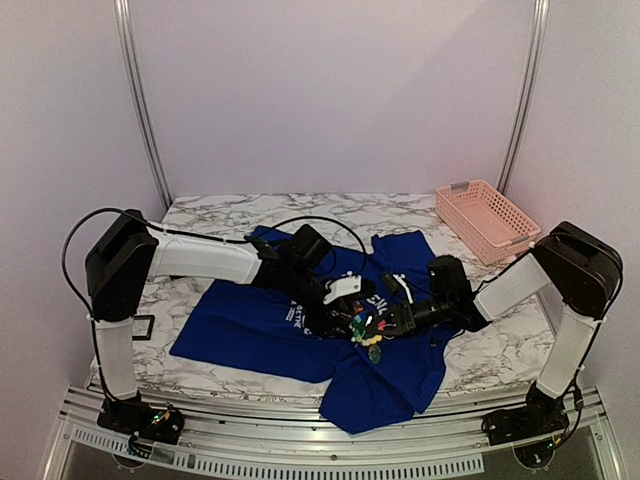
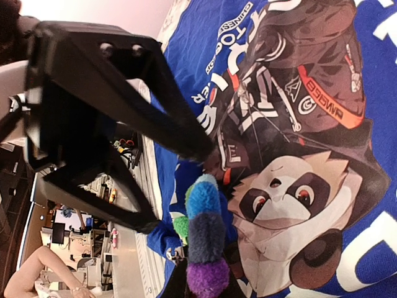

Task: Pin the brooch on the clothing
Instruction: Cross the clothing with brooches on the flattened clothing.

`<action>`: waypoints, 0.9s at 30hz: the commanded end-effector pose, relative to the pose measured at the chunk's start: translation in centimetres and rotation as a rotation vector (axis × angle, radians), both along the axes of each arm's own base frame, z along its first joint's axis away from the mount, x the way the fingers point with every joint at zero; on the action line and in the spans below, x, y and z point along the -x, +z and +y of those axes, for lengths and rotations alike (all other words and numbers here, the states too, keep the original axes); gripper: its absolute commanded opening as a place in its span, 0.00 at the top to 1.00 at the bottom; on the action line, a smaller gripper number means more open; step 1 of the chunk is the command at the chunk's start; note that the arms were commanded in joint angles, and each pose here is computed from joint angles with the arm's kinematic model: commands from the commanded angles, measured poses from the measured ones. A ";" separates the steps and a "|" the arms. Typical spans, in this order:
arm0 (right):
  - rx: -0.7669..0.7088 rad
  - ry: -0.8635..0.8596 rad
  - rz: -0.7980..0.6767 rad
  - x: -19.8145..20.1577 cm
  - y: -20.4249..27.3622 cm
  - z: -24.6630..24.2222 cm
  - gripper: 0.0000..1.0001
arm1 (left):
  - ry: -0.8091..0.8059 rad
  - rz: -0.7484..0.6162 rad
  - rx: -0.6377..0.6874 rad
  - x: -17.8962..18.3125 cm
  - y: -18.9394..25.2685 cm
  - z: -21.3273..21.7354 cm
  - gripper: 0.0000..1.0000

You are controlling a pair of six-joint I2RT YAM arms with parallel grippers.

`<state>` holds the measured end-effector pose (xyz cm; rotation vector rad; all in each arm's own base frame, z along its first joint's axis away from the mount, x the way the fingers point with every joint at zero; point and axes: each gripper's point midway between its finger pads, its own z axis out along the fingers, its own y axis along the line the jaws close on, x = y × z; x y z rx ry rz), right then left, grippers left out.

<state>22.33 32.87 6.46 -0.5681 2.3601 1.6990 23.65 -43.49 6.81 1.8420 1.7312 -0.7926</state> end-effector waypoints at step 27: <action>-0.002 0.025 -0.056 0.0 0.0 0.2 1.00 | 0.126 0.510 0.086 0.5 0.3 -2.3 0.65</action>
